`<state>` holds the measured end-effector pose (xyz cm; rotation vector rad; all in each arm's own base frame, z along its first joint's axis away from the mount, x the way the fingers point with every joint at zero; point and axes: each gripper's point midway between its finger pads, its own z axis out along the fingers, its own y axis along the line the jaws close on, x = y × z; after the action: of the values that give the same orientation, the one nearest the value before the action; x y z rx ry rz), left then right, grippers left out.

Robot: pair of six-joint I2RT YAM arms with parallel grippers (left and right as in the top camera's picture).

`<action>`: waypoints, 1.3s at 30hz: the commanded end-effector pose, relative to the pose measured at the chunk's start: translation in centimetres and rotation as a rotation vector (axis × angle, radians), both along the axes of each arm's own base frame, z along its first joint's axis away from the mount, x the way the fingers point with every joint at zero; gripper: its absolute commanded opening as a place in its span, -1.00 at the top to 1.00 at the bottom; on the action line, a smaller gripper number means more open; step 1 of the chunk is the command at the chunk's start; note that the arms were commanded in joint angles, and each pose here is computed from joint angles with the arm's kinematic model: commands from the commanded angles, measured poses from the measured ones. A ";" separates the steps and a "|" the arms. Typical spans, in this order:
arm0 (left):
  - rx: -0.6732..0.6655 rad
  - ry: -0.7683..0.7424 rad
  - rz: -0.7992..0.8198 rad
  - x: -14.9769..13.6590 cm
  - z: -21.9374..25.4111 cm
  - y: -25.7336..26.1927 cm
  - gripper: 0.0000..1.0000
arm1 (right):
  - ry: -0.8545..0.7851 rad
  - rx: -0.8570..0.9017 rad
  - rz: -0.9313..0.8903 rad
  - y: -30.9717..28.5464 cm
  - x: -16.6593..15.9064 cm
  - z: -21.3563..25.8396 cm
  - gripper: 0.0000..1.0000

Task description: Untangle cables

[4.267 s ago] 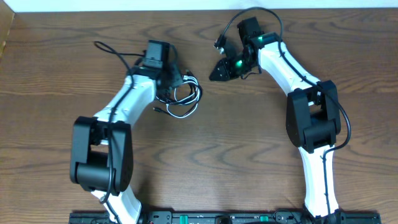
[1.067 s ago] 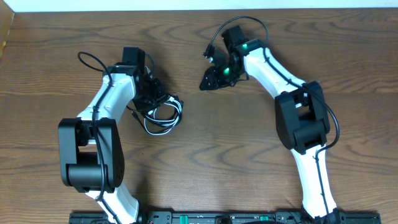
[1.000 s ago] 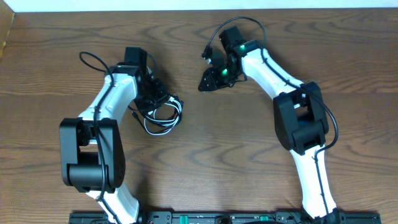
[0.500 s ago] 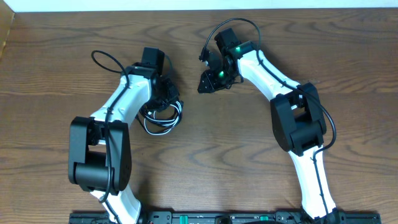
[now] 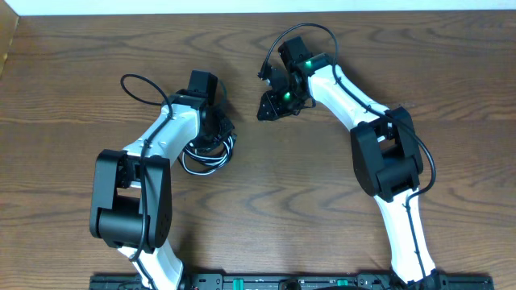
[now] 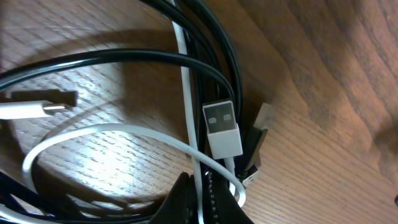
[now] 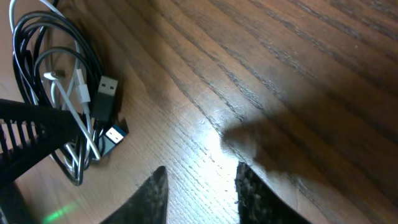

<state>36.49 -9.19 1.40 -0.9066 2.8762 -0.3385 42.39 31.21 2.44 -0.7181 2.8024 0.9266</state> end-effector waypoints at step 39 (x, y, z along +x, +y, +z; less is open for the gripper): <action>-0.558 -1.072 -0.625 3.4 30.6 -6.5 0.85 | 0.109 0.657 0.139 -1.9 -0.5 9.3 -0.07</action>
<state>40.52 -15.54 31.53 0.1537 1.9439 -1.2448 41.90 29.40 10.67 -0.7597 2.3590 1.7669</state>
